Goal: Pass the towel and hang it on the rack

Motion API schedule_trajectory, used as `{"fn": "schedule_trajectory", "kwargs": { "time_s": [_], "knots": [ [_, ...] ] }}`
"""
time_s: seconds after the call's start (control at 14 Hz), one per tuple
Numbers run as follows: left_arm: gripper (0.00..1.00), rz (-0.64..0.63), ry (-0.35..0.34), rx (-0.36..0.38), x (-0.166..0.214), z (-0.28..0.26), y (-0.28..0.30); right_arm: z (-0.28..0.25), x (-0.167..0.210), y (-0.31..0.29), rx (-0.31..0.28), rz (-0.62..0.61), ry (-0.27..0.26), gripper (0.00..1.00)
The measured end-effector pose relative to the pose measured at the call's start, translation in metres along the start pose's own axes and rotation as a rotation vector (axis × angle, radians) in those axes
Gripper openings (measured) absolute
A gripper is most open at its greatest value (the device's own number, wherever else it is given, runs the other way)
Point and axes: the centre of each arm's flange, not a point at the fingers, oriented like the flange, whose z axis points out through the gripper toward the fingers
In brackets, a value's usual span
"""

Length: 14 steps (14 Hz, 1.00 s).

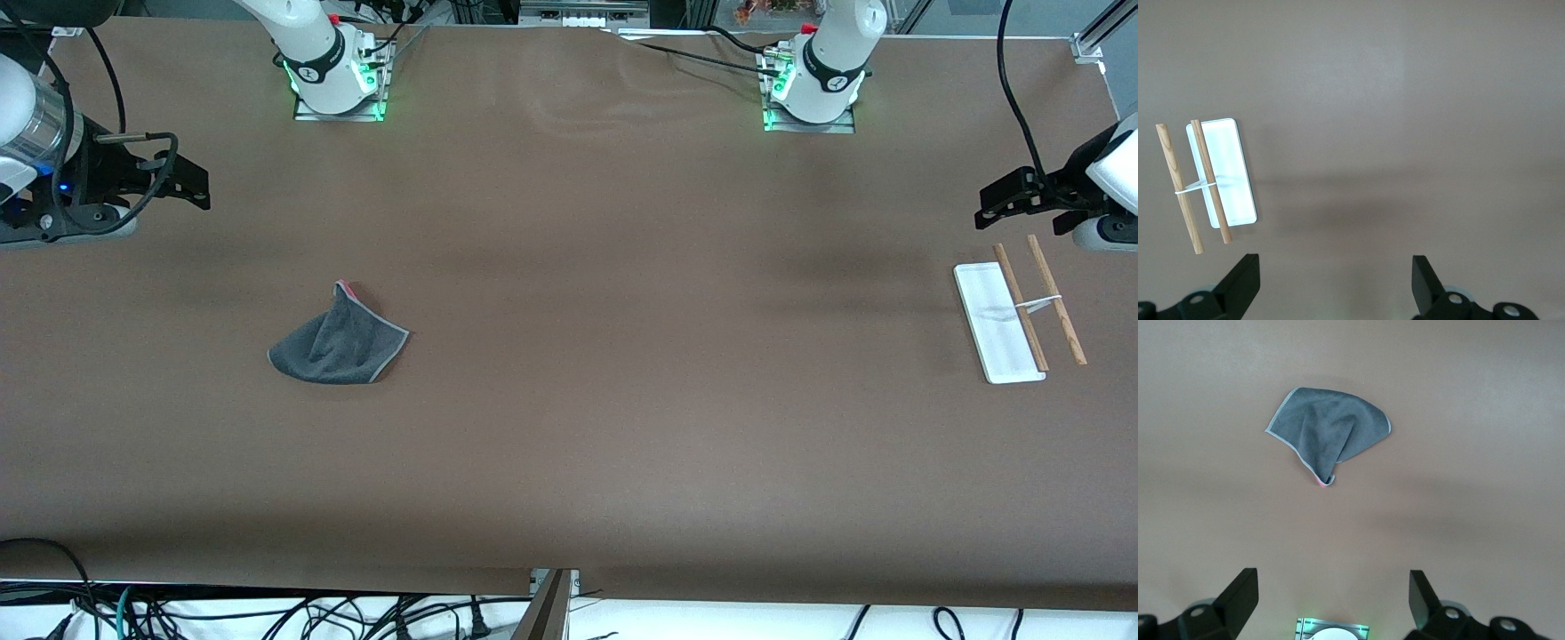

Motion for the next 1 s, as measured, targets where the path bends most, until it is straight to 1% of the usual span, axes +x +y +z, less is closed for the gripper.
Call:
{"fn": "schedule_trajectory", "kwargs": {
  "time_s": [0.71, 1.0],
  "knots": [
    [1.00, 0.004, -0.007, 0.000, 0.0017, 0.0031, 0.0020, -0.0002, 0.0002, 0.0000, 0.000, 0.000, 0.001, 1.00],
    [1.00, 0.006, -0.006, 0.000, 0.0019, 0.0031, 0.0031, 0.0034, 0.0025, -0.0002, 0.001, 0.000, -0.005, 1.00]
  ]
}}
